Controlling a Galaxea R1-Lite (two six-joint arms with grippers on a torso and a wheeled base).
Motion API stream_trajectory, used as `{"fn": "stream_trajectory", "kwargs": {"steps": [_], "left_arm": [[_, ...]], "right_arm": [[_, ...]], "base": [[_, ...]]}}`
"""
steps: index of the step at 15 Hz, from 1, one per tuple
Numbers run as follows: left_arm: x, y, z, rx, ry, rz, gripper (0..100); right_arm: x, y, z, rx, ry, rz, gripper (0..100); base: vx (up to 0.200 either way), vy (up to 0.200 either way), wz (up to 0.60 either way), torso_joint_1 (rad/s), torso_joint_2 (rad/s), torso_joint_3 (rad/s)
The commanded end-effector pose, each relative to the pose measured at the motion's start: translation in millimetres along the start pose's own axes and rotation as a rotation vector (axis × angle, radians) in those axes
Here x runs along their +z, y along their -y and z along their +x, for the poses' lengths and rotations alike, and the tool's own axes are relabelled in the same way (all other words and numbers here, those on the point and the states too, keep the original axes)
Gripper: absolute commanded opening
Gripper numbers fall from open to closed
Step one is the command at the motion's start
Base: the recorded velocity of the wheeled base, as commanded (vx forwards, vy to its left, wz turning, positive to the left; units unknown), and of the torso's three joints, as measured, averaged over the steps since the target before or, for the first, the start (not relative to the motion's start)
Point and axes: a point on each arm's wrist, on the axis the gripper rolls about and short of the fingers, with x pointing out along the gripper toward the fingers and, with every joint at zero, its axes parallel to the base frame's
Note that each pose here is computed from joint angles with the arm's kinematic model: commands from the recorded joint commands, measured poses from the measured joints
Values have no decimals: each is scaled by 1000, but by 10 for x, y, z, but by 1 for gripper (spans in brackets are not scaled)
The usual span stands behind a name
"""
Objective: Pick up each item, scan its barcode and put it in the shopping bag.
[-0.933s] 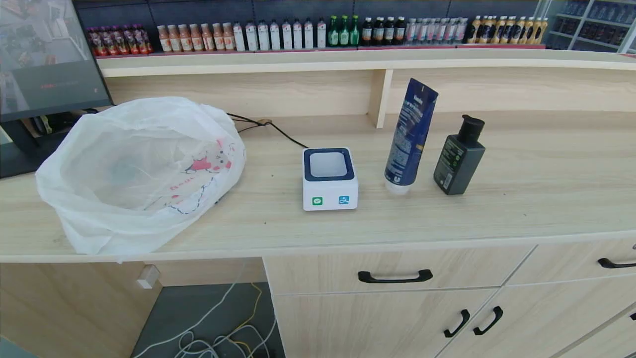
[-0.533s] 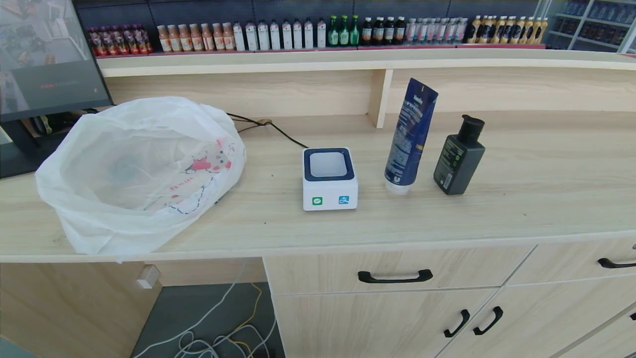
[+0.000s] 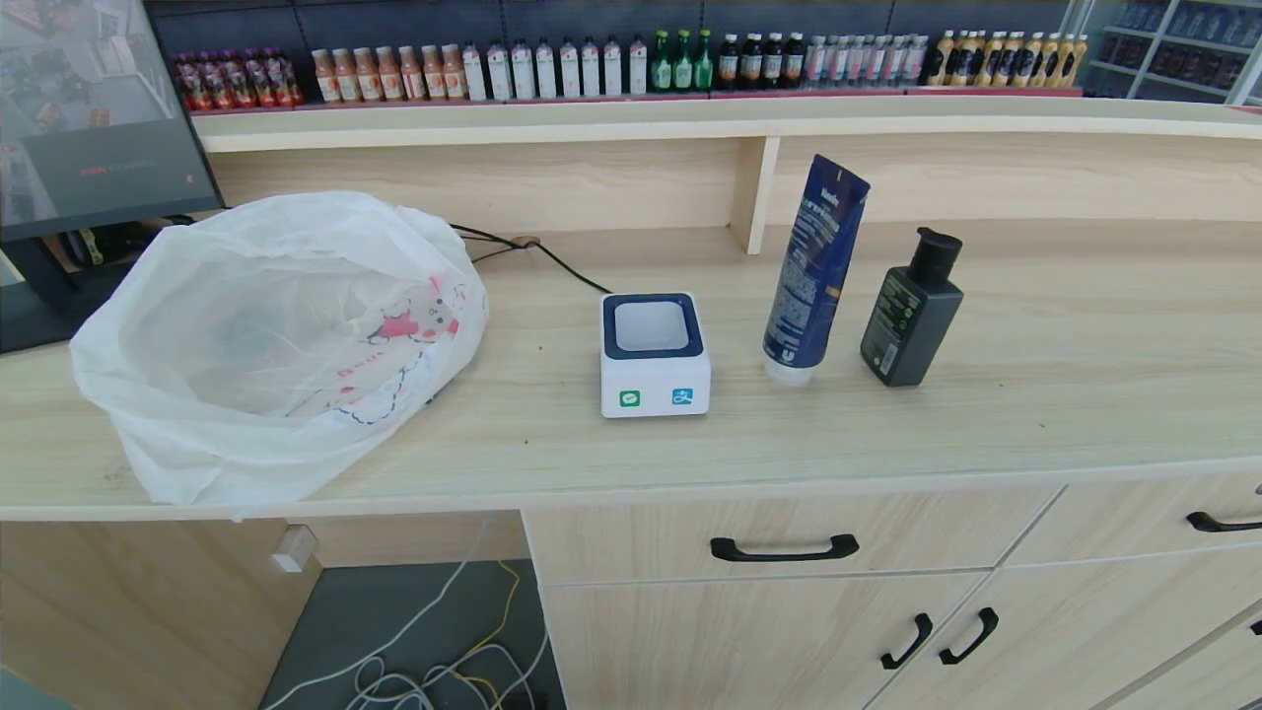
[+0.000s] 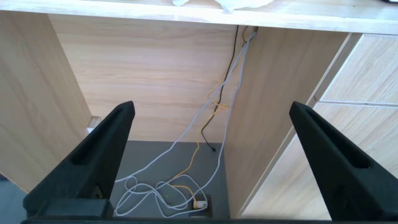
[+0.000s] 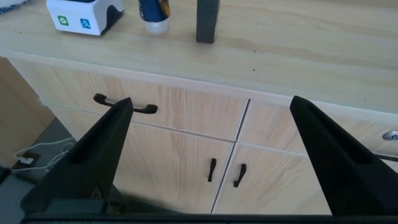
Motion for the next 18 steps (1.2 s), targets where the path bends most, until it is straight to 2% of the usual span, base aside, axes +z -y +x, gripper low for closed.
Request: {"fn": "stream_trajectory", "kwargs": {"steps": [1, 10, 14, 18], "left_arm": [[0, 0, 0, 0, 0, 0, 100], [0, 0, 0, 0, 0, 0, 100], [0, 0, 0, 0, 0, 0, 100], [0, 0, 0, 0, 0, 0, 100]], "right_arm": [[-34, 3, 57, 23, -29, 4, 100], [184, 53, 379, 74, 31, -5, 100], [306, 120, 880, 77, 92, -66, 100], [465, 81, 1215, 135, 112, -83, 100]], "base": [[0, 0, 0, 0, 0, 0], [0, 0, 0, 0, 0, 0], [0, 0, 0, 0, 0, 0], [0, 0, 0, 0, 0, 0]]}}
